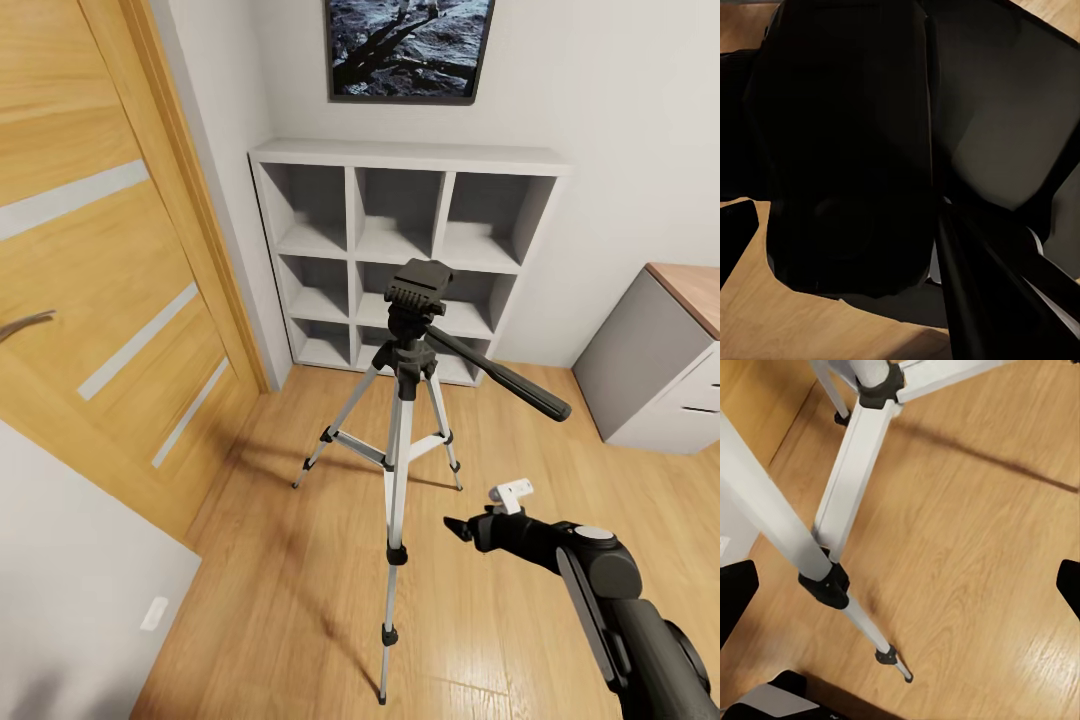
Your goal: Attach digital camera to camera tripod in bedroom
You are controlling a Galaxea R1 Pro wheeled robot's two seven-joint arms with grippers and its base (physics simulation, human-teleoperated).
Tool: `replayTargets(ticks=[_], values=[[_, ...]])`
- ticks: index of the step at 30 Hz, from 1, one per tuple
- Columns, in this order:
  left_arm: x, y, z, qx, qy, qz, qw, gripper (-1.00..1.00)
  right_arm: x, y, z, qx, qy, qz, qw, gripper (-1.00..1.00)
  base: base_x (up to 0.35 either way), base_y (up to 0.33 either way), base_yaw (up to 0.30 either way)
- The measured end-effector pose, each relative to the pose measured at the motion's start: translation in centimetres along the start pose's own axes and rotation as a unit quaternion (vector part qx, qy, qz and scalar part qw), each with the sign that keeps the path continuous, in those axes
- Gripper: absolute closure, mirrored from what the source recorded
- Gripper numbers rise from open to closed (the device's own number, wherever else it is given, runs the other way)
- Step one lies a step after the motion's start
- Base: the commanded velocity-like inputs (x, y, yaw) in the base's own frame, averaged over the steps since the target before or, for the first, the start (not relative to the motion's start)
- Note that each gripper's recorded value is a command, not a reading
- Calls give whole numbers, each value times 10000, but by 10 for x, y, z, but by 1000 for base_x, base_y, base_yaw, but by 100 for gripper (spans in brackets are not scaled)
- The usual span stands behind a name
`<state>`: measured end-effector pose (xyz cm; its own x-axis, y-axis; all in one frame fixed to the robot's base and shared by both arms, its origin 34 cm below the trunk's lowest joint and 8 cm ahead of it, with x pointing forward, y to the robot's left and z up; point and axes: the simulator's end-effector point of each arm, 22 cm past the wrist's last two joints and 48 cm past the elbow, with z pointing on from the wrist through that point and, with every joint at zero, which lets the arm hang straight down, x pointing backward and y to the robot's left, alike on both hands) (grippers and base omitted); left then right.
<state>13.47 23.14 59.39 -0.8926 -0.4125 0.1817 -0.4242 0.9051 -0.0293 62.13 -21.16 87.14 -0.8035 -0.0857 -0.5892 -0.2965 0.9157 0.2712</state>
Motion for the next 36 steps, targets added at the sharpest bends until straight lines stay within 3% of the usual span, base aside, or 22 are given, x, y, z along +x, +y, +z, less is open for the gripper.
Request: replayTargets(ticks=[17,18,19,28,30,36], values=[[0,0,0,-1,6,0,10000,100,-45,26,8,-226,-141,236,9994,-100,0,0,0],[0,0,0,-1,7,-1,10000,100,-92,24,3,-210,-502,74,9985,-100,0,0,0],[0,0,0,0,6,0,10000,100,-100,24,2,-208,-573,41,9981,-100,0,0,0],[0,0,0,0,7,0,10000,100,-106,24,0,-219,-623,10,9978,-100,0,0,0],[0,0,0,0,7,-1,10000,100,-127,25,-4,-221,-717,-12,9972,-100,0,0,0],[0,0,0,1,7,-1,10000,100,-137,25,-7,-233,-549,118,9981,-100,0,0,0]])
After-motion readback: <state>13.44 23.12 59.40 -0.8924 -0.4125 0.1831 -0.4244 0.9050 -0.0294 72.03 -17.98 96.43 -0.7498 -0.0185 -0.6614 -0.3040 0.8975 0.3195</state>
